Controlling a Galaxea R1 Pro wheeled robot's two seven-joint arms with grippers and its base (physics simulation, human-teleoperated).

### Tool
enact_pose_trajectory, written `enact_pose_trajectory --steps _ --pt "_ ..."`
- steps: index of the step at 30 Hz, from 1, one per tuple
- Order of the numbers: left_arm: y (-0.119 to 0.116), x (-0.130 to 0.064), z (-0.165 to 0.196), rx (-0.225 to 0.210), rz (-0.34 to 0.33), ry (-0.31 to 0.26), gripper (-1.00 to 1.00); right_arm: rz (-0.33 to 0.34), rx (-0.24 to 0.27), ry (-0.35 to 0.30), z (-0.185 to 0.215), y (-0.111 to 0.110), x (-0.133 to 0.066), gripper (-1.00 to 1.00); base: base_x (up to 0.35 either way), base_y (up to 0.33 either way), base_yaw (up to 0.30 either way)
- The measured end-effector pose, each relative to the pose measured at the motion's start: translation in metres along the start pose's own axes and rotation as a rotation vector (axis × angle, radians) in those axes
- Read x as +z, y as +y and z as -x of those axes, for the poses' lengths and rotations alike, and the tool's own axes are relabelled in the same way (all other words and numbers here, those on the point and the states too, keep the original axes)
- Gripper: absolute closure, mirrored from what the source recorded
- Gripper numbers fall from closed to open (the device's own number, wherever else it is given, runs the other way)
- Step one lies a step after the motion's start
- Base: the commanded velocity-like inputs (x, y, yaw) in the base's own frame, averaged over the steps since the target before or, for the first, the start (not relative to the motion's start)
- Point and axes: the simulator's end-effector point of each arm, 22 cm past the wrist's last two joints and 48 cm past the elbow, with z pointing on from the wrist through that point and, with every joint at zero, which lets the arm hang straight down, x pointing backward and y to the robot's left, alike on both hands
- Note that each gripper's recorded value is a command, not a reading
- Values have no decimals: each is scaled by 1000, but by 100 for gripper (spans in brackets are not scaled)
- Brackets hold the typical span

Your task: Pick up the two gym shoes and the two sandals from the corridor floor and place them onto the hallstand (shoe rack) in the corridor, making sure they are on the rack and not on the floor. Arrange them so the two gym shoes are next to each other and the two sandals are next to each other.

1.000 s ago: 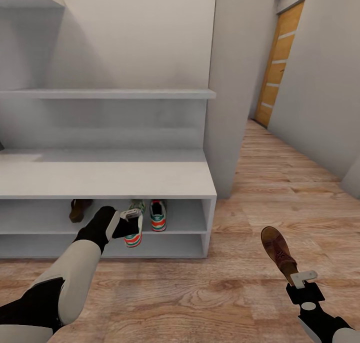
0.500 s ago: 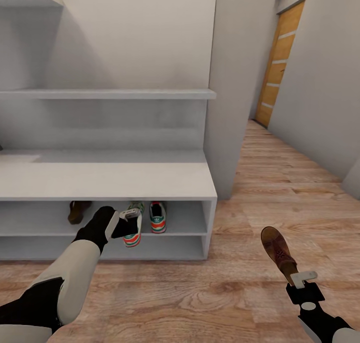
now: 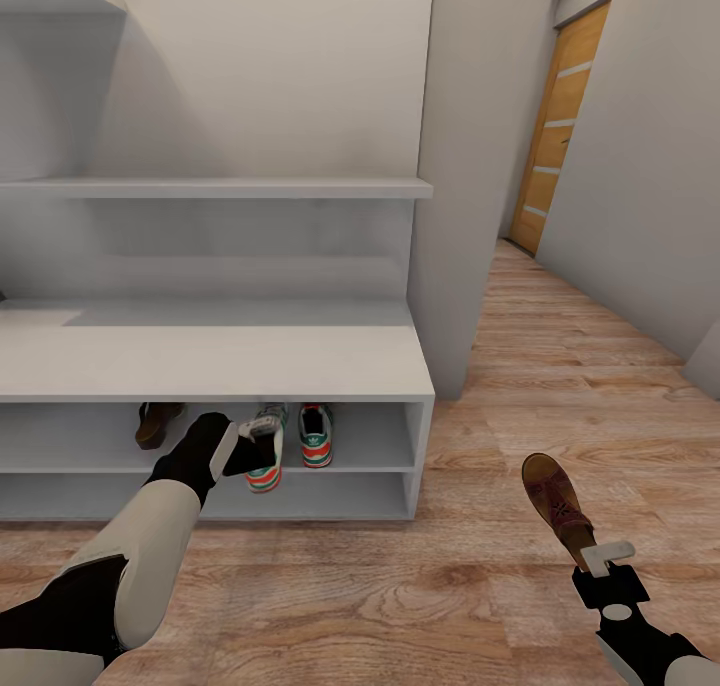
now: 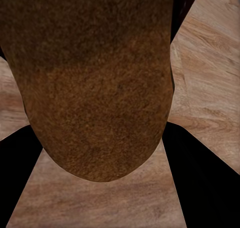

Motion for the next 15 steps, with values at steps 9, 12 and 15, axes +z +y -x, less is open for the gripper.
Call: enact_pose_trajectory --steps 9,12,15 --pt "0 0 10 4 1 -46 100 0 0 0 0 0 0 100 0 0 0" --pt "0 4 4 4 0 -32 100 1 0 0 0 0 0 100 0 0 0" --pt "0 7 -3 4 0 -15 100 1 0 0 0 1 0 100 0 0 0"
